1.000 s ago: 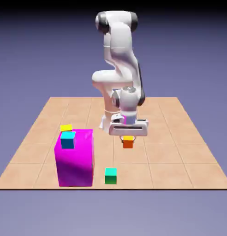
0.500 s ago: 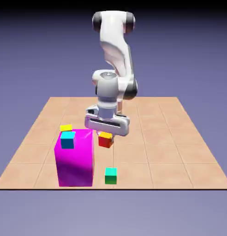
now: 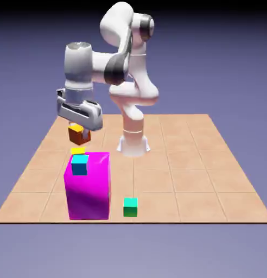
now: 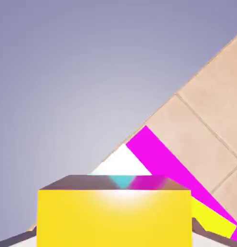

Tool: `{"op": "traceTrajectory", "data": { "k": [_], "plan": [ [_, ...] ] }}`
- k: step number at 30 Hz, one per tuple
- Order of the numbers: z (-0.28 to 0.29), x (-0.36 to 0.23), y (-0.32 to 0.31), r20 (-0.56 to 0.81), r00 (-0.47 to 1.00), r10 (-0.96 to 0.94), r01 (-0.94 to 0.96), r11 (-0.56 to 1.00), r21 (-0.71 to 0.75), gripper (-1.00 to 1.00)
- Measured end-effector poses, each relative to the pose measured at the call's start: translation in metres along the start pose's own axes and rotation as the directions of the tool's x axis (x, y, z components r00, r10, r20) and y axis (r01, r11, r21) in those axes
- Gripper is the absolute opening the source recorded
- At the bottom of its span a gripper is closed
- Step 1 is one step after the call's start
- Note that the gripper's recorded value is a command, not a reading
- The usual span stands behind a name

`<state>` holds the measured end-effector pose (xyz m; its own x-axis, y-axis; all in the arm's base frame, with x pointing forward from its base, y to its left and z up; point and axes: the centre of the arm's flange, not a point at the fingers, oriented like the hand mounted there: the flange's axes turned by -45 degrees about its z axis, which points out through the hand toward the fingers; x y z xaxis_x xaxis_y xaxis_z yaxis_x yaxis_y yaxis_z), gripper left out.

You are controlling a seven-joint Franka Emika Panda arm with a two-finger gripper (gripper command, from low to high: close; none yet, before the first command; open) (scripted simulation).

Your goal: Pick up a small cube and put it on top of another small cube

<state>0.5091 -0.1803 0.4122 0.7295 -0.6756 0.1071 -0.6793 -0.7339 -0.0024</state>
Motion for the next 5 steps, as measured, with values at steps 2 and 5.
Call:
{"op": "traceTrajectory", "data": {
  "k": [2,5],
  "plan": [
    [0.017,-0.002,-0.001,-0.001,1.0,-0.003,0.003,1.0,-0.002,1.0],
    [-0.018,0.001,0.001,-0.001,1.0,0.002,-0.002,1.0,-0.003,1.0]
  ]
}}
